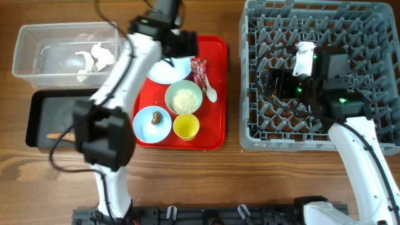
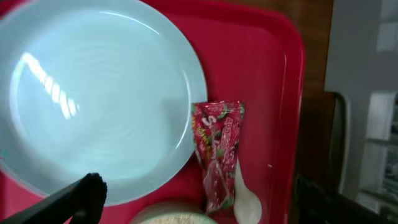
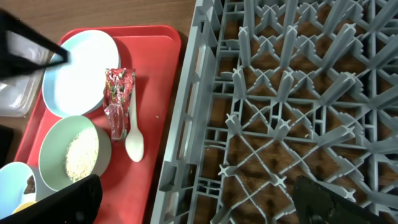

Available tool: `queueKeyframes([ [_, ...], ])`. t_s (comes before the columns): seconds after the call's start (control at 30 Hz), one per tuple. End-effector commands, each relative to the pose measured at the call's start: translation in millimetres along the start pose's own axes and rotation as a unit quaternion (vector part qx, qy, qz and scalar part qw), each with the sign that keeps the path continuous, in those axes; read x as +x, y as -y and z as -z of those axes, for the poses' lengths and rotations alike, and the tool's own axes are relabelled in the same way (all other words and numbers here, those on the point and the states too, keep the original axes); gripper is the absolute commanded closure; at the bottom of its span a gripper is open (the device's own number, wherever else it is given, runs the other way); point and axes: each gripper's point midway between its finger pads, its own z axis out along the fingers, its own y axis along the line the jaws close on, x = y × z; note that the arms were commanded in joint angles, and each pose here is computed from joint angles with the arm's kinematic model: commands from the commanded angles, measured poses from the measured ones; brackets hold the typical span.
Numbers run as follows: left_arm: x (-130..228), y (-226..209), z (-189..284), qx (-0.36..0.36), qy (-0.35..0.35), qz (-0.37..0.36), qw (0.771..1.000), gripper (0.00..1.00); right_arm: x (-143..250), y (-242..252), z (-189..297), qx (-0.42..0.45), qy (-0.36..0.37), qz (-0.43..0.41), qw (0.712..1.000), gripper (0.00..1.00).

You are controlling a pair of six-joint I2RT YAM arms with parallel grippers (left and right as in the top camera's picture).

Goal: Sort waste into correct bins and load items into the dishwasher rack
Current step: 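Grasp the red candy wrapper with the left gripper, drop it in the bin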

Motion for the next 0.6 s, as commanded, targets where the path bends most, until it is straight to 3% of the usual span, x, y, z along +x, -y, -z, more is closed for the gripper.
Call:
queueKeyframes([
  [0.0,25,1,-57,-0.025,-0.038,-0.026,0.999,0.03,-3,-2,-1,-0.006,0.003,-0.002,1.0,0.01],
  [0.07,38,4,-80,-0.029,-0.057,-0.045,0.997,0.04,-3,-2,-1,-0.005,0.003,-0.002,1.0,0.0],
  [0.17,49,-1,-103,-0.037,-0.075,-0.046,0.995,0.14,-3,-2,-1,-0.005,0.002,-0.002,1.0,0.0],
  [0.2,50,-1,-105,-0.037,-0.076,-0.046,0.995,0.21,-3,-2,-1,-0.005,0.002,-0.002,1.0,0.0],
  [0.27,46,1,-106,-0.033,-0.068,-0.046,0.996,0.45,-3,-2,-1,-0.005,0.003,-0.002,1.0,0.0],
  [0.3,44,2,-106,-0.031,-0.063,-0.046,0.996,0.51,-3,-2,-1,-0.005,0.003,-0.002,1.0,0.0],
  [0.37,41,4,-107,-0.028,-0.057,-0.046,0.997,0.57,-3,-2,-1,-0.005,0.003,-0.002,1.0,0.0],
  [0.5,39,5,-105,-0.026,-0.053,-0.046,0.997,0.6,-4,-2,-1,-0.005,0.003,-0.002,1.0,0.0],
  [0.57,35,7,-100,-0.024,-0.047,-0.047,0.998,0.74,-3,-2,-1,-0.005,0.002,-0.002,1.0,0.0],
])
